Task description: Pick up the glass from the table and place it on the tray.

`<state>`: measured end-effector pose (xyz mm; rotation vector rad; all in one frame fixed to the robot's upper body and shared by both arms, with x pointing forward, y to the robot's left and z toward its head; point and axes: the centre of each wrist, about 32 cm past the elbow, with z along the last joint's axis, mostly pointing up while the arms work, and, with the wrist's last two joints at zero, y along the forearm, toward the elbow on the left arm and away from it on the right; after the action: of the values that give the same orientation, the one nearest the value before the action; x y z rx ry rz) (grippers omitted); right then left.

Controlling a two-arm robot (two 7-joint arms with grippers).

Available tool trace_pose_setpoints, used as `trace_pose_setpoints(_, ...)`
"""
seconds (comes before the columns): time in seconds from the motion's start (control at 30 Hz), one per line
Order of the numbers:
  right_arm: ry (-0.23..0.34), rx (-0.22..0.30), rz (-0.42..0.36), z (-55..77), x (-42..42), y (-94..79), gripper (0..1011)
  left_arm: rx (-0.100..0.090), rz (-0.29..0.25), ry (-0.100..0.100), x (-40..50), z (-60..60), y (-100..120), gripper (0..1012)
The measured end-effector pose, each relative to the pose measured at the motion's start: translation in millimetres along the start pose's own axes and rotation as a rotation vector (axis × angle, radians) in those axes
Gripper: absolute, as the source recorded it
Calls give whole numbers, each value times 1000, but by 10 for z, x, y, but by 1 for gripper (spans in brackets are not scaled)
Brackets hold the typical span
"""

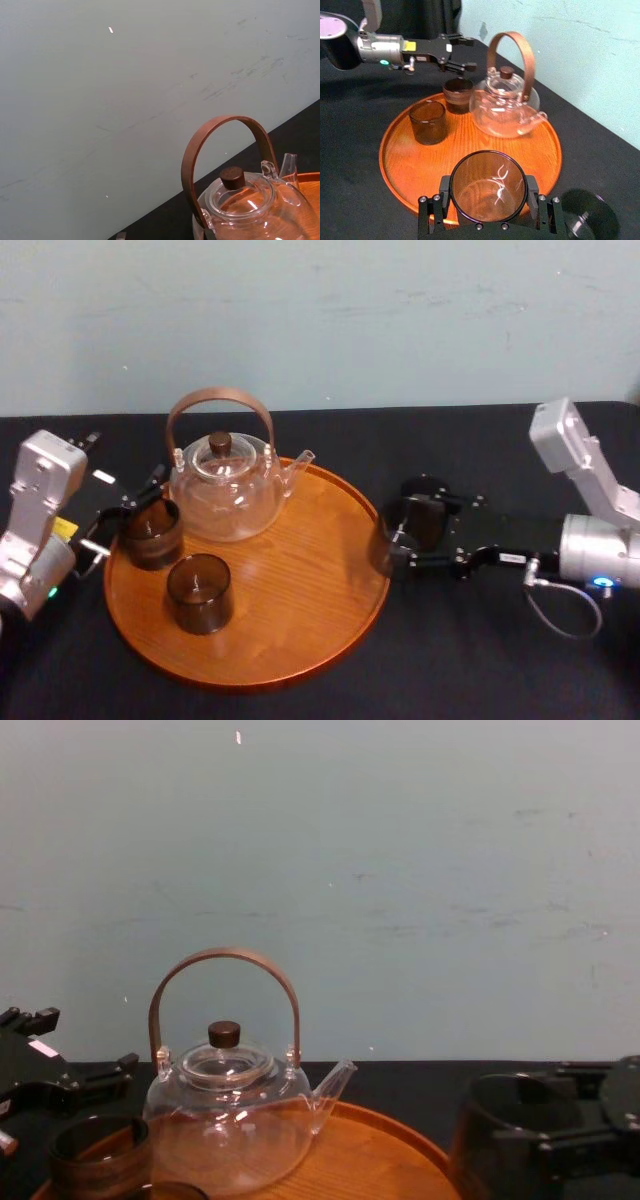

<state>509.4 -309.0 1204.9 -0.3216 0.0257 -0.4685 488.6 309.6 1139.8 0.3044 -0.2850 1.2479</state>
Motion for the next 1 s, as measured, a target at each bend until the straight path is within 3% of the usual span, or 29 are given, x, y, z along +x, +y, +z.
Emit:
trace_pose_setpoints(0.27,-9,23,57,37,-28,251,902,0,0,0,0,0,0,1002)
trace_pose_setpoints(0.53,-25,42,130,63,-113,545,902,0,0,0,0,0,0,1001)
trace_pose_setpoints(1.0,-11,69,189,2,-244,846,902,0,0,0,0,0,0,1001)
